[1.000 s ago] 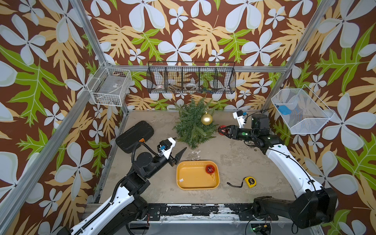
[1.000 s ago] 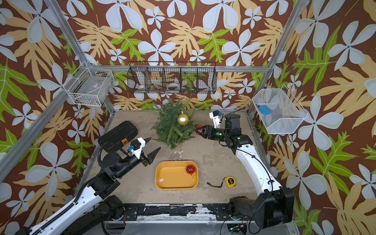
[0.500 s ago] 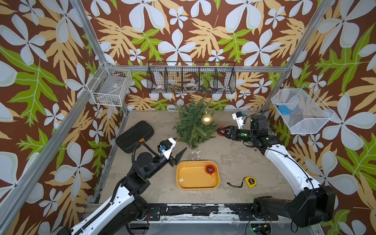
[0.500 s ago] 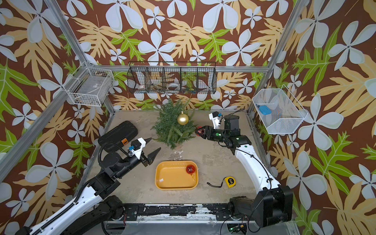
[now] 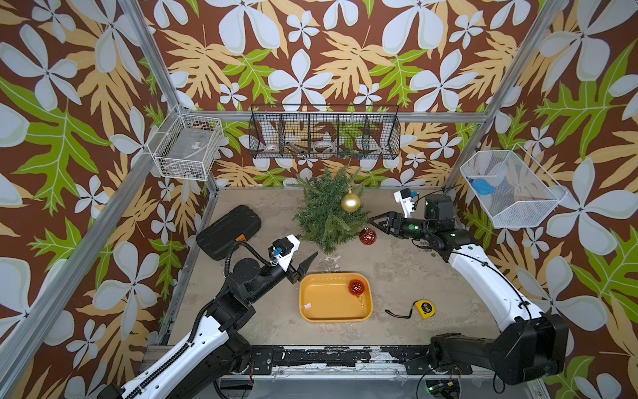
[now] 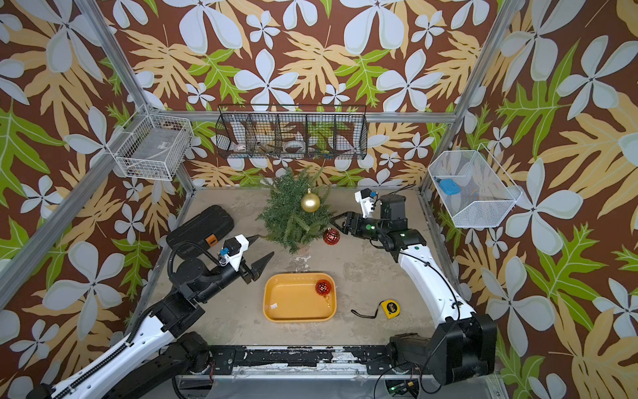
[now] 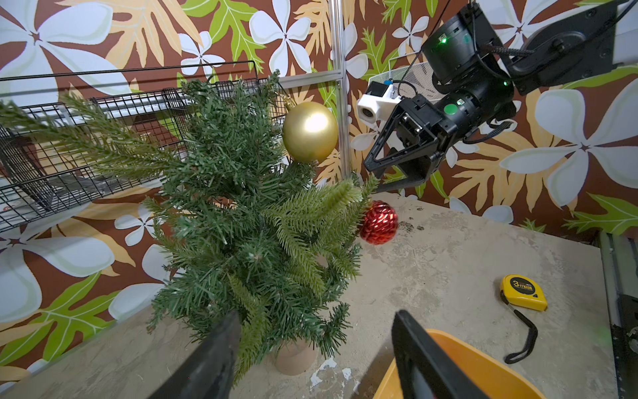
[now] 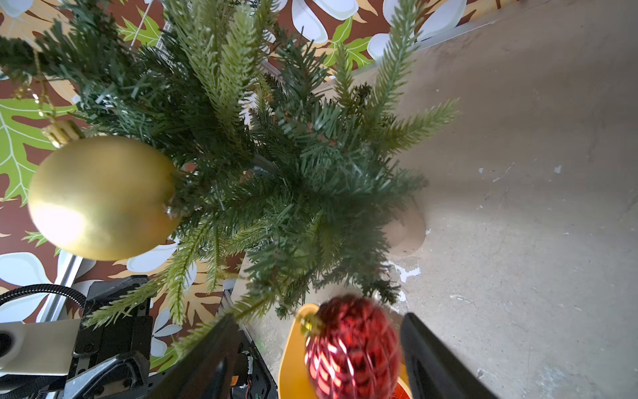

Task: Decorate the small christmas tree with ornaments
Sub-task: Hang an ornament on the christmas tree.

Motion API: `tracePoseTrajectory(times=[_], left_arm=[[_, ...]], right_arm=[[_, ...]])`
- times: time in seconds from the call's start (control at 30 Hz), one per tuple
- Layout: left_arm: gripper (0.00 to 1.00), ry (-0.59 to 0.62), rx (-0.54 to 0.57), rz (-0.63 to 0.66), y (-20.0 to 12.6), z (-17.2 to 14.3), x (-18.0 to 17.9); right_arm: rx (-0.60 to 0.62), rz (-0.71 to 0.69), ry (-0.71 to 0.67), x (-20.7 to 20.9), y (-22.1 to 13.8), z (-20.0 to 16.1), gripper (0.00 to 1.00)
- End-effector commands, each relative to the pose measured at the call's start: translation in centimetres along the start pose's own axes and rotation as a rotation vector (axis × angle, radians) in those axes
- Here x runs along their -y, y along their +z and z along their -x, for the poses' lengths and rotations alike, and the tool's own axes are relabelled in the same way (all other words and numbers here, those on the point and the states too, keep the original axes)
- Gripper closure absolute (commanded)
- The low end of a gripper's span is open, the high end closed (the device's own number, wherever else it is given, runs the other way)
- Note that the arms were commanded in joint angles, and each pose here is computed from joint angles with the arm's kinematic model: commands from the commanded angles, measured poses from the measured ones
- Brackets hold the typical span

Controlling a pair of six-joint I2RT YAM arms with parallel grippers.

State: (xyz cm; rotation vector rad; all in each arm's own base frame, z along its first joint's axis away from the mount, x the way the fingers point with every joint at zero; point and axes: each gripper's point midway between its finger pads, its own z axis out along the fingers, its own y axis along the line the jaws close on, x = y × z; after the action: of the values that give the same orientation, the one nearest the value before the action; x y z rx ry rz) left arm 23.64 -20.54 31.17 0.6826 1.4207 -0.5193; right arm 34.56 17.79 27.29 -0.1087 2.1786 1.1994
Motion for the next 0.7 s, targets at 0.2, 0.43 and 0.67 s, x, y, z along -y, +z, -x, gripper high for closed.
tracePoseTrajectory(times=[0.2,0.43,0.67], left_arm=[[0.29,0.006,0.036,0.003,-0.1,1.0,-0.1],[0.29,0.007,0.04,0.008,-0.1,1.1,-0.2],[0.29,0.002,0.044,0.008,-0.3,1.2,-0.2]], right_arm=[[0.022,-0.007,-0.034,-0.4,-0.3,0.7,0.26],[0.033,-0.037,-0.059,-0.9,-1.2,0.8,0.29],[0.024,-0.09,-0.087,-1.4,-2.5,-0.4,0.31]])
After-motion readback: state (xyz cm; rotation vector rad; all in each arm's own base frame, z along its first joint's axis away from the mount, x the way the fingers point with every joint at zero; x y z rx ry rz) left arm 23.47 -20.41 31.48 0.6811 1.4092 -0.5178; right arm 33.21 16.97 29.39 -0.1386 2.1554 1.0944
